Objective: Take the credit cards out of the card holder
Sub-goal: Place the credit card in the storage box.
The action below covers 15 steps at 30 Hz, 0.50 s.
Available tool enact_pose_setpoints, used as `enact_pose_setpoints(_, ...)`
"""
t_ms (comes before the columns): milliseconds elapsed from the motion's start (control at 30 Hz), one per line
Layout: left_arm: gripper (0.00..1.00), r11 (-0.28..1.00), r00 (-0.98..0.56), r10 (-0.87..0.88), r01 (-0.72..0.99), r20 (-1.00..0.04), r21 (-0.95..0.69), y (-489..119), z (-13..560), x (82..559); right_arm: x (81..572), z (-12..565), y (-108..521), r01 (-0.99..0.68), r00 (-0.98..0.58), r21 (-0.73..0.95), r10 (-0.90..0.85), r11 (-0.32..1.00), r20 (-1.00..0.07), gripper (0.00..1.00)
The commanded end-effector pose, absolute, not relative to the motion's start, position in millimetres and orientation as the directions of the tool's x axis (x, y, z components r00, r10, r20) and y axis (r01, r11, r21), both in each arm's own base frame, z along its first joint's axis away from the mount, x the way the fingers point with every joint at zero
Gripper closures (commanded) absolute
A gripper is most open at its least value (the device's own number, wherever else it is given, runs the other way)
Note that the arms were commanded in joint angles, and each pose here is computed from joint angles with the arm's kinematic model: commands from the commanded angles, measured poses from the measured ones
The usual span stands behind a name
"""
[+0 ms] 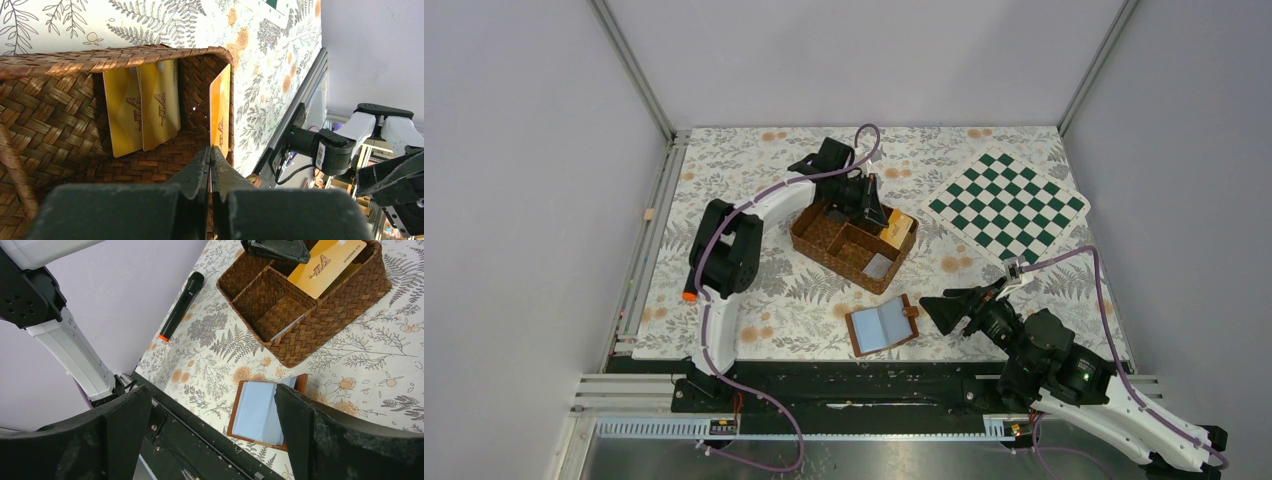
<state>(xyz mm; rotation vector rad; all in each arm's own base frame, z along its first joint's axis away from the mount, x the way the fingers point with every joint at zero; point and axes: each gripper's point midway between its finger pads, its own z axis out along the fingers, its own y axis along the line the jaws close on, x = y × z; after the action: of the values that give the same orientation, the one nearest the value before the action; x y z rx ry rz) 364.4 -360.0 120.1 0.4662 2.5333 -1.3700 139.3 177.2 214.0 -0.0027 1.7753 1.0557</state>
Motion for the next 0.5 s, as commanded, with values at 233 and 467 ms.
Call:
enact_pose_setpoints(233, 1.00, 0.469, -0.907, 0.190, 0.419, -0.375, -0.777, -363, 131, 375, 143, 228, 173, -0.453, -0.440, 0.646, 0.476, 0.614, -0.761, 0.01)
enact_pose_setpoints(467, 1.00, 0.469, -0.908, 0.191, 0.419, -0.374, -0.777, -363, 131, 382, 143, 226, 173, -0.449, -0.443, 0.647, 0.475, 0.616, -0.760, 0.01)
